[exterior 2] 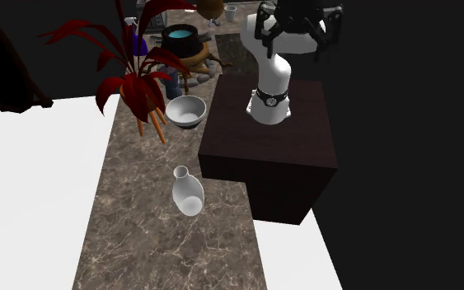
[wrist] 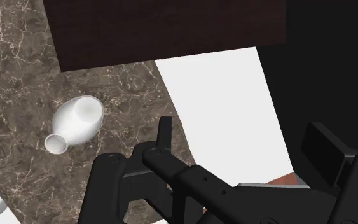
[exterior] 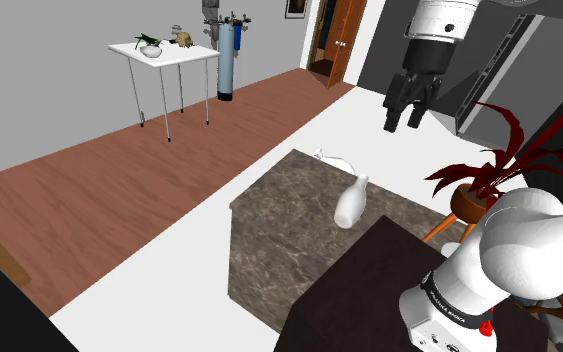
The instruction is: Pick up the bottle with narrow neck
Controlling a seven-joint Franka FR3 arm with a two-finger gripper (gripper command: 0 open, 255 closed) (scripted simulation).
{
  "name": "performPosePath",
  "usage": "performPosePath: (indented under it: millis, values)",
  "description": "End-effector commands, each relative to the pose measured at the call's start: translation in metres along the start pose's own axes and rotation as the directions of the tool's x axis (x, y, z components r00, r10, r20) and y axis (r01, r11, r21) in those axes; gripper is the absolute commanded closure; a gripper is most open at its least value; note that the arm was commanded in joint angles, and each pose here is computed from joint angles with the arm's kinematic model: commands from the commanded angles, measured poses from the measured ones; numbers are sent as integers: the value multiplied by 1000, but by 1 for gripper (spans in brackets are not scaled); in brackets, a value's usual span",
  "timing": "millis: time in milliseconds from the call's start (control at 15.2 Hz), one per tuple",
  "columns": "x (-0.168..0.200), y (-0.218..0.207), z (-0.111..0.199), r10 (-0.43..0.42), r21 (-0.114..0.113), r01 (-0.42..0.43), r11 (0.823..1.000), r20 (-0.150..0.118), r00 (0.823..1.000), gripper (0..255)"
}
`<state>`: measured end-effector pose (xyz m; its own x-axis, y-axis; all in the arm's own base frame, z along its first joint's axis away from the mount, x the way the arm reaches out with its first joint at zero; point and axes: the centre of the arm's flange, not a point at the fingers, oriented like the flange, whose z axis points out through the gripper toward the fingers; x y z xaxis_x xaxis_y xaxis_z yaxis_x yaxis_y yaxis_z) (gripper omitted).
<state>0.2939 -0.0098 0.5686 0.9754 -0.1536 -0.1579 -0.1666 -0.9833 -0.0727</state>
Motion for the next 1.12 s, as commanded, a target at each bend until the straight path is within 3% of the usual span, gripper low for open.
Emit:
performPosePath:
  millis: [0, 1056]
  values:
    - [0, 0, 0, 0, 0, 0, 1000, 0, 1000, 0]
    - [86, 124, 139, -13, -34, 11, 999, -50, 999, 0]
